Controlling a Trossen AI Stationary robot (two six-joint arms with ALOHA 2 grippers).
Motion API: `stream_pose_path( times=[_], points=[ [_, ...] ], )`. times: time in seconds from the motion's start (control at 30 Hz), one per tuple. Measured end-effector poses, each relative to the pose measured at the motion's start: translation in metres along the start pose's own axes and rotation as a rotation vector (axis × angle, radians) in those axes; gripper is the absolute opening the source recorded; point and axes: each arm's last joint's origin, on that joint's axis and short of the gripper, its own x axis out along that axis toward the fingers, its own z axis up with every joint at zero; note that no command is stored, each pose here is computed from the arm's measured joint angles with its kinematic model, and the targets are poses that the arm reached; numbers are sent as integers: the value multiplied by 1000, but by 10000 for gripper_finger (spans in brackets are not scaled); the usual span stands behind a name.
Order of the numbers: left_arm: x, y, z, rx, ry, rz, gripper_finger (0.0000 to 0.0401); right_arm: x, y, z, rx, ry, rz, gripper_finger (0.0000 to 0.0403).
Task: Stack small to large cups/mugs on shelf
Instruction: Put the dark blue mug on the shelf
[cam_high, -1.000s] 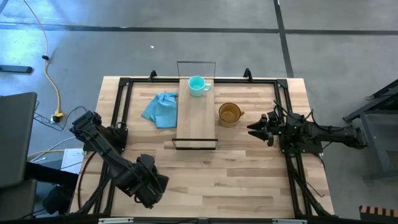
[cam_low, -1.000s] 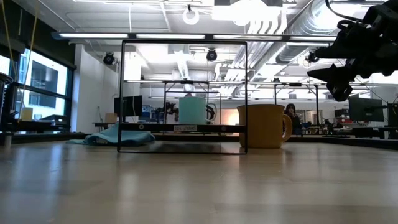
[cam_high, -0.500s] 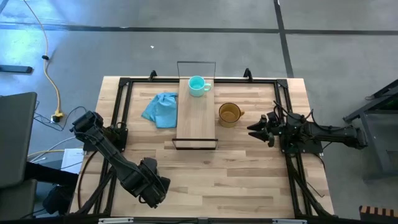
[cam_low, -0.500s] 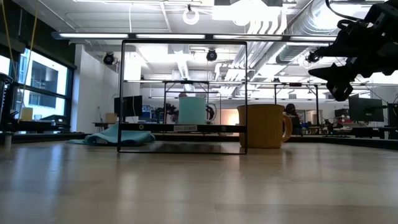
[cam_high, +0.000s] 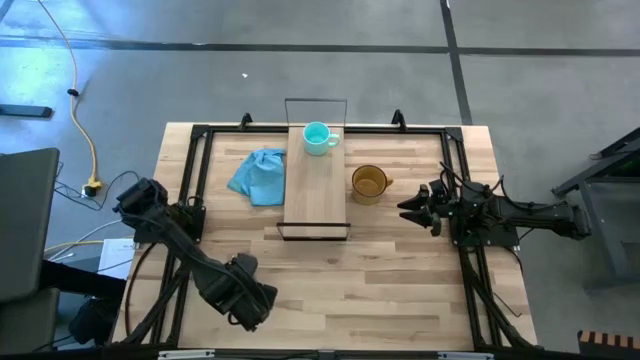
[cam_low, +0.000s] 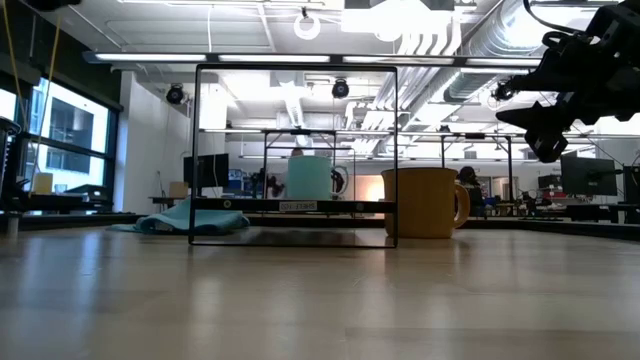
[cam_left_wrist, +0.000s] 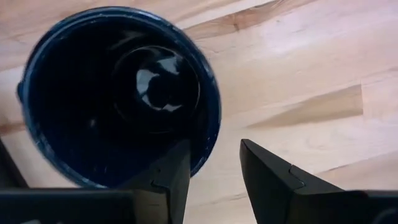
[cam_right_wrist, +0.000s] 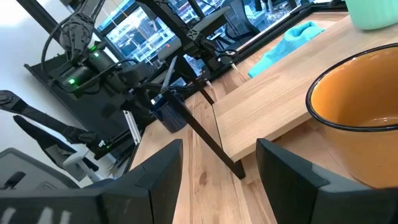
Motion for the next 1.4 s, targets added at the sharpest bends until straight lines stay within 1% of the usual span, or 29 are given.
stream_pose_path(
  times=[0.23,0.33,0.5,0.73,0.83,0.93,1.07,1.13,1.3,1.4],
  points=[
    [13,-3,18,78,-8,28,129,0,0,0,19,0,0,195],
    [22,-5,24,107,22,18,129,0,0,0,21,0,0,195],
    [33,-12,28,161,54,-57,129,0,0,0,42,1,1,195],
    [32,-27,27,293,41,-216,129,0,0,0,41,4,5,195],
    [30,-31,23,360,70,-270,129,0,0,0,37,3,5,195],
    [29,-31,19,412,131,-280,129,0,0,0,34,4,5,195],
    [28,-29,15,436,178,-265,129,0,0,0,18,3,5,195],
    [24,-31,15,438,168,-267,129,0,0,0,15,3,5,195],
    [10,-38,19,436,67,-306,129,0,0,0,-14,3,5,195],
    [1,-40,20,434,31,-306,129,0,0,0,-19,2,4,195]
  ],
)
